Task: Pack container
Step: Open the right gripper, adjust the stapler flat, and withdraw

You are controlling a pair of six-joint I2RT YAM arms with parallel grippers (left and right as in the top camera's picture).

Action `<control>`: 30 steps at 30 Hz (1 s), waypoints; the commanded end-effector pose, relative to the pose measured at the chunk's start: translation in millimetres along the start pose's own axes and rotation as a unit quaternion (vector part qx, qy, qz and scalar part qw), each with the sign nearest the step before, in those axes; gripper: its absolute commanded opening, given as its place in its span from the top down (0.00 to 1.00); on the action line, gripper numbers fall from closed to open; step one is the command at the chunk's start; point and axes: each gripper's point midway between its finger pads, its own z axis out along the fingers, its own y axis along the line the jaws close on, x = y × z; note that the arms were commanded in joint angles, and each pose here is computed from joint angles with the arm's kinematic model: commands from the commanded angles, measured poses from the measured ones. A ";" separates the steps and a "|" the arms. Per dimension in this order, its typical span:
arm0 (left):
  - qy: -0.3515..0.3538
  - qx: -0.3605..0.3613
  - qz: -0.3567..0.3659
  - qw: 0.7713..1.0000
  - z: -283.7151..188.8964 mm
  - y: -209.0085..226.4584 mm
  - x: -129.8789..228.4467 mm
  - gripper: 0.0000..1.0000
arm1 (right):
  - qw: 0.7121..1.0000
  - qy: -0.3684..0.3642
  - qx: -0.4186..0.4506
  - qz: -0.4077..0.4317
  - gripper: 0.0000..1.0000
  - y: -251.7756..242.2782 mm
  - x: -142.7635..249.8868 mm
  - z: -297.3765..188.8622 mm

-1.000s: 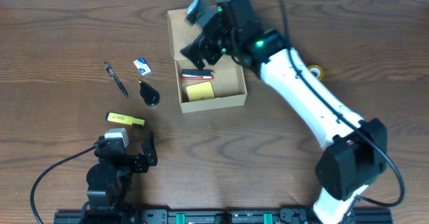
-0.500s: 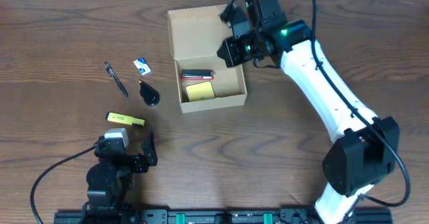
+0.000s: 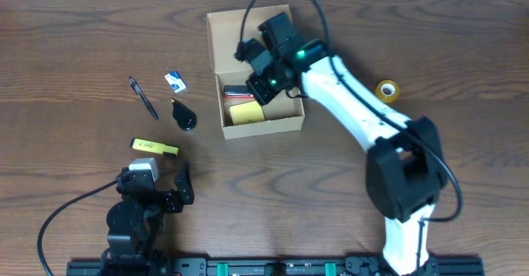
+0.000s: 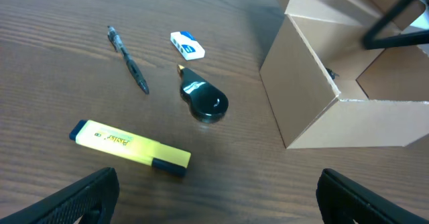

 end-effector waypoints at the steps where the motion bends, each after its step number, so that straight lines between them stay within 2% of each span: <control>1: 0.003 -0.006 0.003 1.000 2.7 3.0 5.1 0.05 | 0.999 -0.013 0.015 -0.038 0.99 -1.3 -8.6 18.6; 9: 0.003 -0.006 0.003 1.000 2.7 3.0 5.1 0.05 | 0.998 -0.020 0.013 -0.054 0.99 -4.4 -7.4 64.9; 19: 0.003 -0.006 0.003 1.000 2.7 3.0 5.1 0.05 | 0.998 -0.001 0.046 -0.049 0.99 -18.1 2.4 73.4; 30: 0.003 -0.006 0.003 1.000 2.7 3.0 5.1 0.04 | 0.997 0.036 0.001 -0.068 0.99 27.1 19.1 82.6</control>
